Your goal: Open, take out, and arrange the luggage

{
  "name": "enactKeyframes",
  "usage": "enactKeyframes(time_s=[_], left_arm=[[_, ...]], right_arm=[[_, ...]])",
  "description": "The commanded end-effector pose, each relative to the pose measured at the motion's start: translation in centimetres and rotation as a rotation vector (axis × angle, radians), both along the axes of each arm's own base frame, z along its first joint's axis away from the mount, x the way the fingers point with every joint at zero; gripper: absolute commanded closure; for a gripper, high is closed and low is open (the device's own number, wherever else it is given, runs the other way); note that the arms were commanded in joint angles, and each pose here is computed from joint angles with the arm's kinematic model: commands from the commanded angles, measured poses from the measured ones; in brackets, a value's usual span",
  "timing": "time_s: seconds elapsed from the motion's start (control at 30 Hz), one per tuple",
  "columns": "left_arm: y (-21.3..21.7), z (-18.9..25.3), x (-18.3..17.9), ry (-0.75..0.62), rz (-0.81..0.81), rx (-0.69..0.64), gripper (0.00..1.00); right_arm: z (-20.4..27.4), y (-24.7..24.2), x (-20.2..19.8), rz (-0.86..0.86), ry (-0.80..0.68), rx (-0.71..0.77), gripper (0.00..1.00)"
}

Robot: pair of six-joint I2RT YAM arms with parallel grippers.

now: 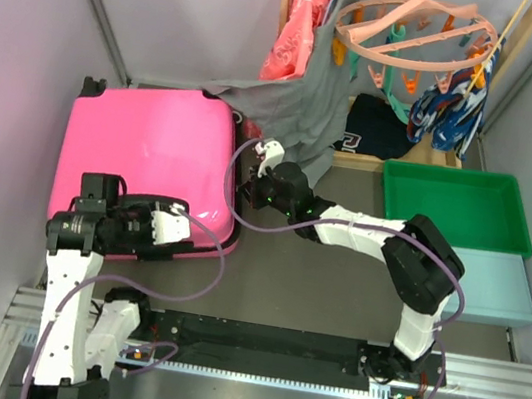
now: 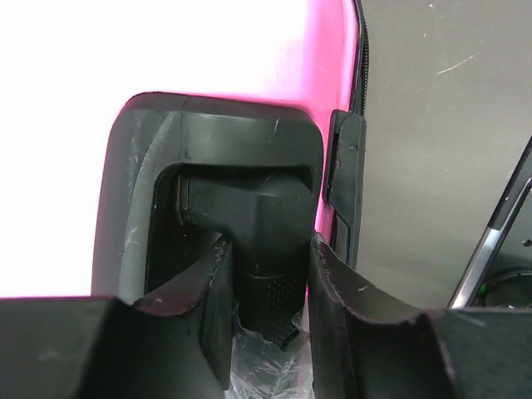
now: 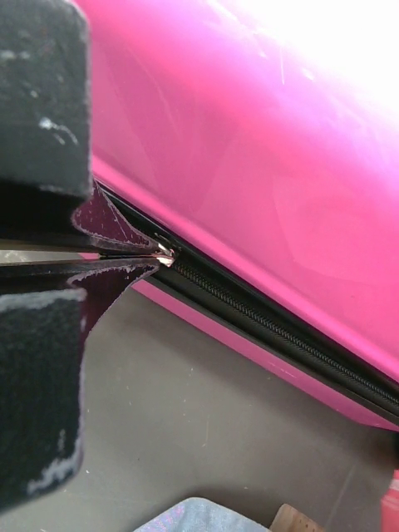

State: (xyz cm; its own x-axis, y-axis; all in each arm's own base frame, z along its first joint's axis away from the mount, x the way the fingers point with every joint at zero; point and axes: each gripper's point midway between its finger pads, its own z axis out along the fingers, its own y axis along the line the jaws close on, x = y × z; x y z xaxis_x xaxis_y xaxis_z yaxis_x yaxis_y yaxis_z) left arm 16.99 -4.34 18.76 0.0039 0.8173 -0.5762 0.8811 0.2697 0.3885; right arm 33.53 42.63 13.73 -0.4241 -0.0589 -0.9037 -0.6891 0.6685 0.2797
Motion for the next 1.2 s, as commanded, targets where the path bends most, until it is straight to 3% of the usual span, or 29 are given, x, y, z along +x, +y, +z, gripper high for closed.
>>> enactKeyframes(time_s=[0.0, 0.23, 0.37, 0.57, 1.0, 1.17], left_arm=[[1.9, -0.3, -4.7, 0.165, 0.109, 0.088, 1.0], [4.1, 1.5, -5.5, -0.03, 0.082, 0.274, 1.0], [3.3, 1.6, -6.0, -0.059, 0.058, 0.249, 1.0], [2.4, 1.9, -6.5, -0.105, 0.017, 0.227, 1.0], [1.7, 1.9, -7.4, -0.126, -0.016, 0.2, 1.0], [1.7, 1.8, -7.5, -0.133, -0.021, 0.205, 1.0]], right_arm=[[2.1, -1.4, 2.4, -0.102, -0.071, 0.025, 1.0], [3.3, -1.0, 6.6, -0.153, -0.08, 0.021, 1.0], [5.9, -0.8, 11.3, -0.212, -0.102, 0.06, 1.0], [5.5, -0.2, 15.7, -0.264, -0.085, 0.064, 1.0], [7.8, 2.0, 21.0, -0.341, -0.164, 0.174, 1.0], [7.6, 2.7, 21.3, -0.323, -0.159, 0.188, 1.0]])
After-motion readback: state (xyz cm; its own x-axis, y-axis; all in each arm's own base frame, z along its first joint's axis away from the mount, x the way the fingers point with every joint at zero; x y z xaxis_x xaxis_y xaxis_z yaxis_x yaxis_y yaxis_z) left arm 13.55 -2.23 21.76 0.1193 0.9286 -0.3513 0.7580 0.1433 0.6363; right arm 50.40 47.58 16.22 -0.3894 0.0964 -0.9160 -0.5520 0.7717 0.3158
